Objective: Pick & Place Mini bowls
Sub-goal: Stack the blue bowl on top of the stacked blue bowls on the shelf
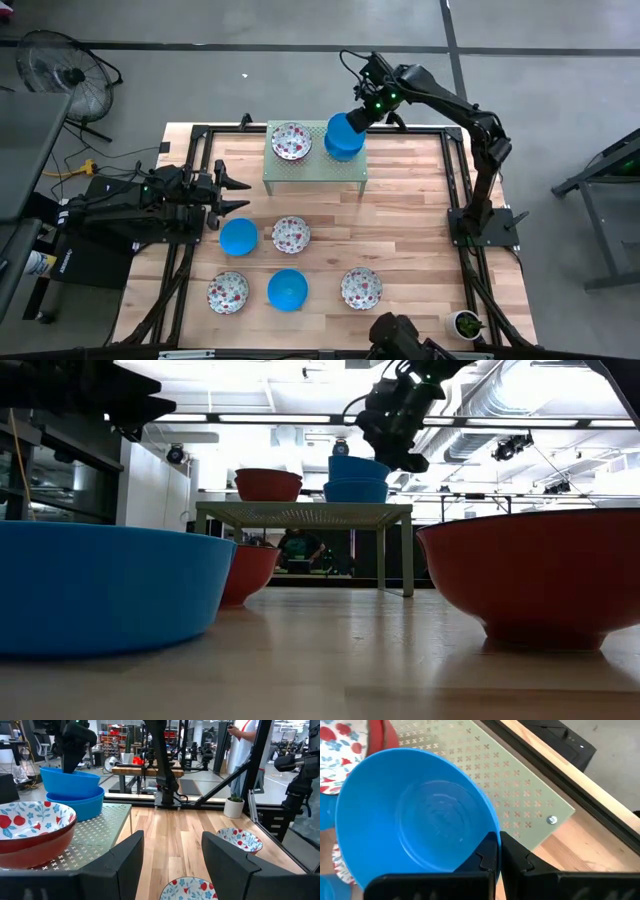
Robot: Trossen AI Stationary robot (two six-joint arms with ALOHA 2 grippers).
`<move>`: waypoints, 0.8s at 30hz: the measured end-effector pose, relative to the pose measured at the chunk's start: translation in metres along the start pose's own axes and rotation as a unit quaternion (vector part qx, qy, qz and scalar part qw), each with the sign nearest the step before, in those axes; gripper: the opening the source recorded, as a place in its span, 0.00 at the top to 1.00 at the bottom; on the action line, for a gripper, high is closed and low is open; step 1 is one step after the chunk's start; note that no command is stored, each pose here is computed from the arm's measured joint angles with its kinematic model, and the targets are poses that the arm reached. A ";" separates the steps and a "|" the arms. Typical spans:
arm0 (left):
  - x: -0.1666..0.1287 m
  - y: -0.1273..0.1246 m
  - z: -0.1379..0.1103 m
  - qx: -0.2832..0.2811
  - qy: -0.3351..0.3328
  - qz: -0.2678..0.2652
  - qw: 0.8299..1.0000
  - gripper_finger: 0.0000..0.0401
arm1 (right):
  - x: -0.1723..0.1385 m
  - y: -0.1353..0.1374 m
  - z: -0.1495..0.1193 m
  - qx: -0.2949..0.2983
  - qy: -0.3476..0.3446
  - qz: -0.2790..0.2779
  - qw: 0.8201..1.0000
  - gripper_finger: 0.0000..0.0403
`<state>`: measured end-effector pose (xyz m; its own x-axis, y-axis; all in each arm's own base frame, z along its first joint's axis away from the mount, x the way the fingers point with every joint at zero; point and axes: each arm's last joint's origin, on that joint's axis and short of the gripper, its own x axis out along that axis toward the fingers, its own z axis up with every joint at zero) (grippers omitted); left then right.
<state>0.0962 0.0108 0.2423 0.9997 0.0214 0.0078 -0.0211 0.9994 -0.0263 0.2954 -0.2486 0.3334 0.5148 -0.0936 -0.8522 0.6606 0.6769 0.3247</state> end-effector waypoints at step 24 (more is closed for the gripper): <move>0.000 0.000 0.001 -0.001 -0.003 -0.001 1.000 0.51 | -0.027 0.003 0.009 -0.041 -0.028 0.042 0.998 0.67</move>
<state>0.0961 0.0107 0.2429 0.9997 0.0193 0.0146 -0.0189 0.9994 -0.0292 0.2883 -0.2506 0.3616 0.5981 -0.0739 -0.7980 0.5684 0.7410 0.3574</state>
